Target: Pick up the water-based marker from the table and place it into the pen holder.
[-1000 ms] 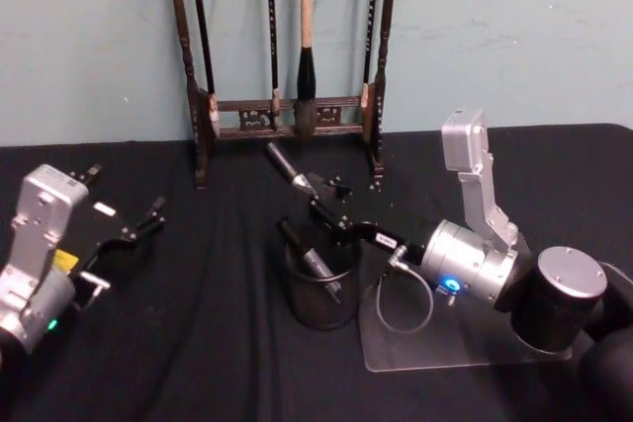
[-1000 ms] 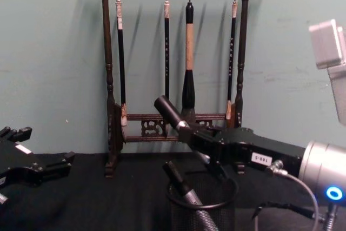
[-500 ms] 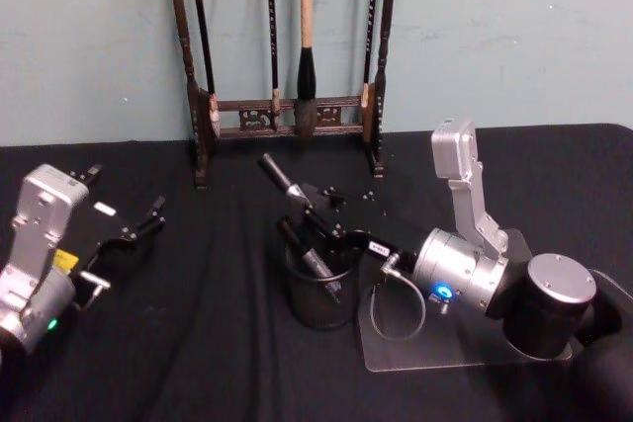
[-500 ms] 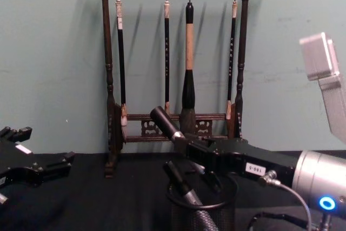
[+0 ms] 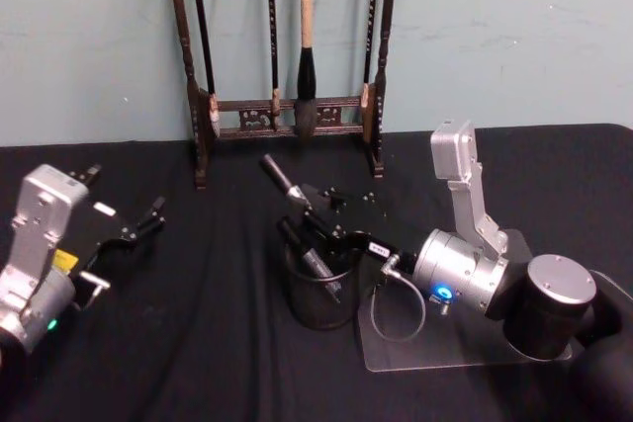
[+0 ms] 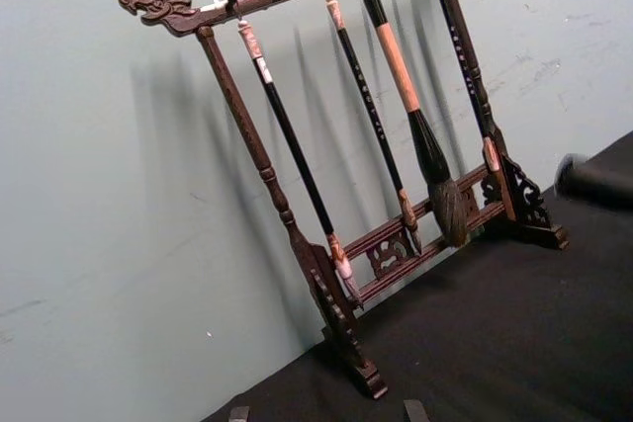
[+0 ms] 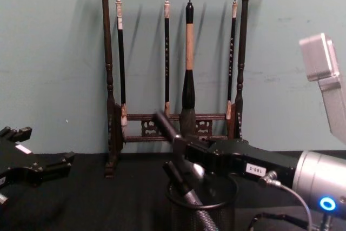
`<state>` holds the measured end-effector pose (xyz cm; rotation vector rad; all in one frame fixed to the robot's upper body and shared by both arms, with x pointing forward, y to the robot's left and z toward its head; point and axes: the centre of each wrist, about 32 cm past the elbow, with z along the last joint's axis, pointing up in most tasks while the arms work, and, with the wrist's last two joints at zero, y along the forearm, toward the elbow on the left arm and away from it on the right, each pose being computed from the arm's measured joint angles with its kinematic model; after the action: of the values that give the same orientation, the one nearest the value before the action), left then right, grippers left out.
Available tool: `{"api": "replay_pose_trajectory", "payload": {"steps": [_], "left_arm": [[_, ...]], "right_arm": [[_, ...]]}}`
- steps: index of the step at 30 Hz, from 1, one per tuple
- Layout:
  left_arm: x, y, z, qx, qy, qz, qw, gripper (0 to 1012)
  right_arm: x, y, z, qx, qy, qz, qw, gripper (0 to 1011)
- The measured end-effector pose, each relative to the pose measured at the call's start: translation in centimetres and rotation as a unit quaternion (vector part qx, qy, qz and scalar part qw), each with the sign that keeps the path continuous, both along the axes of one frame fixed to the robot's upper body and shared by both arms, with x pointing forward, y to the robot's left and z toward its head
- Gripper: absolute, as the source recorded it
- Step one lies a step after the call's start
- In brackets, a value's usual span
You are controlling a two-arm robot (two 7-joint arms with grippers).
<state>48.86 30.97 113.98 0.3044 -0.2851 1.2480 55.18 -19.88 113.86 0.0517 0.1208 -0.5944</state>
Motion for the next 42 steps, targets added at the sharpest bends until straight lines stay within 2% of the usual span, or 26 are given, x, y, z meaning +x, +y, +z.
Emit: {"api": "replay_pose_trajectory", "payload": {"steps": [2,3,4,9,11,12,23,27,35,42], "left_arm": [[0.0,0.0,0.0,0.0,0.0,0.0,1.0,1009],[0.0,0.0,0.0,0.0,0.0,0.0,1.0,1009],[0.0,0.0,0.0,0.0,0.0,0.0,1.0,1009],[0.0,0.0,0.0,0.0,0.0,0.0,1.0,1009],[0.0,0.0,0.0,0.0,0.0,0.0,1.0,1009],[0.0,0.0,0.0,0.0,0.0,0.0,1.0,1009],[0.0,0.0,0.0,0.0,0.0,0.0,1.0,1009],[0.0,0.0,0.0,0.0,0.0,0.0,1.0,1009],[0.0,0.0,0.0,0.0,0.0,0.0,1.0,1009],[0.0,0.0,0.0,0.0,0.0,0.0,1.0,1009]], "right_arm": [[0.0,-0.01,0.01,0.0,0.0,0.0,1.0,260],[0.0,-0.01,0.01,0.0,0.0,0.0,1.0,338],[0.0,-0.02,0.02,0.0,0.0,0.0,1.0,338],[0.01,-0.04,0.03,0.0,-0.001,0.0,1.0,512],[0.01,-0.04,0.04,0.0,-0.001,0.0,1.0,548],[0.01,-0.04,0.04,0.0,-0.001,0.0,1.0,616],[0.01,-0.05,0.04,0.0,-0.001,0.001,1.0,945],[0.01,-0.05,0.04,0.0,-0.001,0.001,1.0,1002],[0.05,-0.15,0.02,0.007,-0.001,0.004,1.0,1002],[0.0,-0.6,0.49,0.011,-0.011,-0.007,0.9998,1002]]}}
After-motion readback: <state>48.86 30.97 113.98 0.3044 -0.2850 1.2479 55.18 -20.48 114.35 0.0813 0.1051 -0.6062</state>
